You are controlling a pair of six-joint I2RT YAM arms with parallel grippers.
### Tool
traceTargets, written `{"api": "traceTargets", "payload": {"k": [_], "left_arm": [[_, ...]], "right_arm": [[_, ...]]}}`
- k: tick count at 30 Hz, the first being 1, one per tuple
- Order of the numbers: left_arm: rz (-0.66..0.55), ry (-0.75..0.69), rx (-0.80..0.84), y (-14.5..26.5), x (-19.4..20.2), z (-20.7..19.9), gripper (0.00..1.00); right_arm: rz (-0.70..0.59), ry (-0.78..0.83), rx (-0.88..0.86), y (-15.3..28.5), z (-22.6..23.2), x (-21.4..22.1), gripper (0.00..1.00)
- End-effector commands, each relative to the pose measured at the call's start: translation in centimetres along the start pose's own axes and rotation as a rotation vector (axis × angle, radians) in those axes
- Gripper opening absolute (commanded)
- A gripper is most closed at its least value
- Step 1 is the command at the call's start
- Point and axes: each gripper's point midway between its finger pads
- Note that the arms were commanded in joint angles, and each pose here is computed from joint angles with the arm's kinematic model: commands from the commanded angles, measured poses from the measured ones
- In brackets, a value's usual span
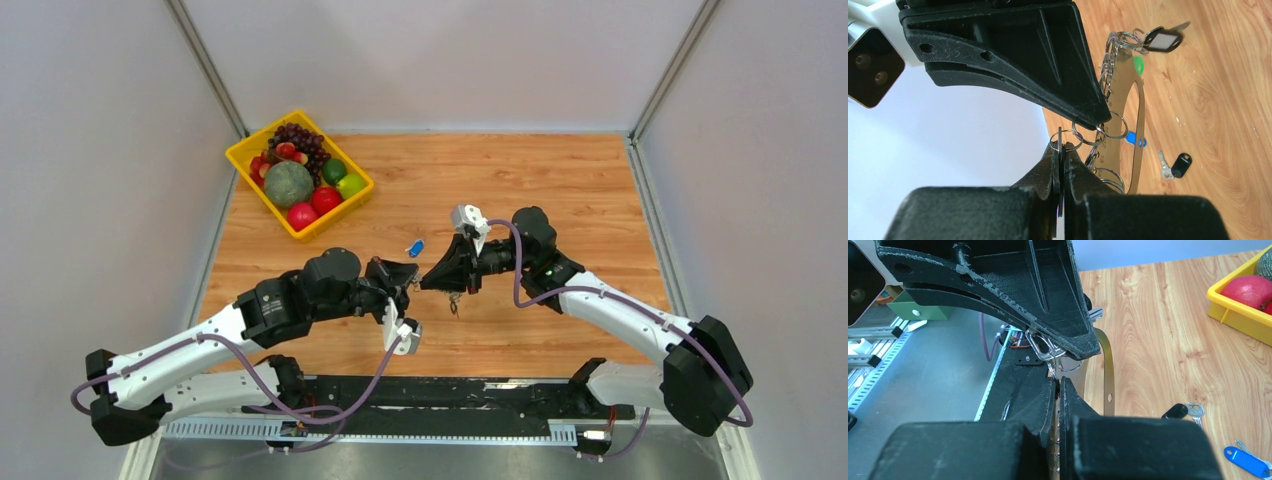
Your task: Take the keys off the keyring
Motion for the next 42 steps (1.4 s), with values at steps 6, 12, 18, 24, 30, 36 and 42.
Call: {"api": "traceTargets", "payload": {"k": [6,12,18,24,30,36,42], "left_arm": [[-0.038,0.017,-0.167,0.8,-0.6,2.6,0.10],[-0.021,0.041,-0.199,0.9,-0.1,2.7,0.29],[-0.007,0.048,-0.167,0.5,0.2,2.0,0.04],[0.000,0.060,-0.146,0.4,0.4,1.5,0.00],[-0.005,0.091,-0.165,0.5,0.6,1.3,0.00],[-0.025,0.152,-0.151,0.1,0.6,0.7,0.00],[-0.111,0.243,-0.089,-0.4,-0.1,-0.2,0.00]], "right_arm": [[-0.006,0.027,-0.035,-0.1,0.7,-1.3,0.00],[-0.009,0.027,-0.035,0.0,0.9,-1.6,0.00],[-0.007,0.023,-0.035,0.0,0.9,-1.7,0.00],[-0.007,0.023,-0.031,0.1,0.9,-1.9,0.00],[-0.006,0.022,-0.028,0.3,1.2,-2.3,0.00],[0.003,0.008,-0.028,0.3,1.2,-2.2,0.00],[0.014,-0.011,-0.051,0.2,1.6,-2.4,0.00]]}}
Point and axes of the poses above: each gripper's point midway between its finger pads, its own y axis back along the fingers, its own z axis along the line the jaws close on, x = y × z, and after that the axes turned 8 degrees about y, right-handed
